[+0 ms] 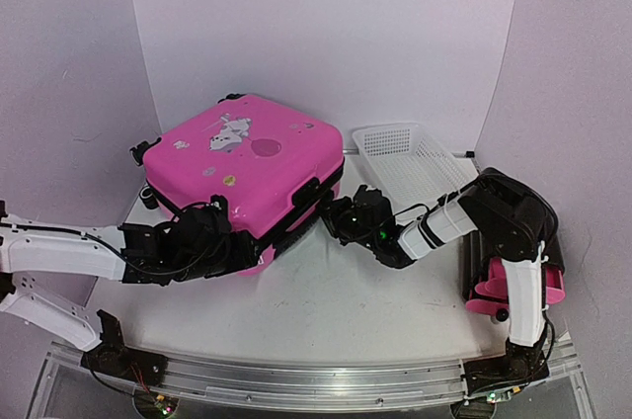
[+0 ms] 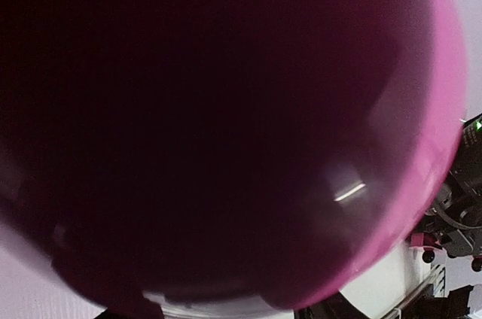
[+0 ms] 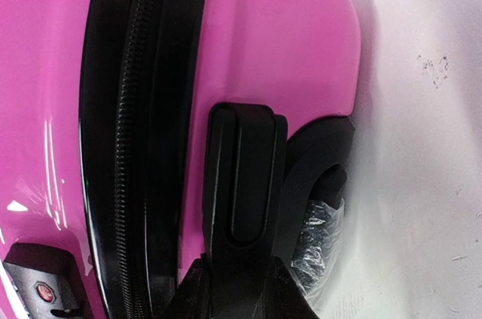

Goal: Open, take out, and arrange the luggage

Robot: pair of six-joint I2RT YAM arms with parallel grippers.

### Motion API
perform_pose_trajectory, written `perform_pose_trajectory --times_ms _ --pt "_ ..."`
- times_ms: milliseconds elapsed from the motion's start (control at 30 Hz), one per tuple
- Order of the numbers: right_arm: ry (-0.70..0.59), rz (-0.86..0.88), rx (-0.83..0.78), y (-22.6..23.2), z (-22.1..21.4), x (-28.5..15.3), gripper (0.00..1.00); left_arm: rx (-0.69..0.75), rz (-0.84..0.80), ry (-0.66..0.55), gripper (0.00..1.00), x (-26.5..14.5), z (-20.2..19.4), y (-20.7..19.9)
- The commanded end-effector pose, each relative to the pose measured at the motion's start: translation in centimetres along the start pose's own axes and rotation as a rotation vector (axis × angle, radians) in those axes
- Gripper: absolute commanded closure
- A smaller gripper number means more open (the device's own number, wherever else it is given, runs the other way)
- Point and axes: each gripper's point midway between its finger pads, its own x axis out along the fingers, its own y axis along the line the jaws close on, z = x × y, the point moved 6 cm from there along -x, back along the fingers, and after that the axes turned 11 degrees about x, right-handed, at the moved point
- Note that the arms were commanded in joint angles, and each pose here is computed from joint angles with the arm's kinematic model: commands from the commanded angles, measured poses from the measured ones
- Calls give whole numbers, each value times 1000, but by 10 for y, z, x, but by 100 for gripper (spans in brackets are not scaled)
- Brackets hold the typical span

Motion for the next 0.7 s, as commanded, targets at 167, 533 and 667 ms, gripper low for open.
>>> perform_pose_trajectory --times_ms 167,533,667 --pt "-78 51 -51 30 13 -6 100 -26 50 90 40 12 -12 4" --pt "-81 43 -40 26 13 -2 100 4 22 144 34 -7 -32 2" --pt "-78 46 -37 27 13 -3 100 9 28 84 35 0 -34 -8"
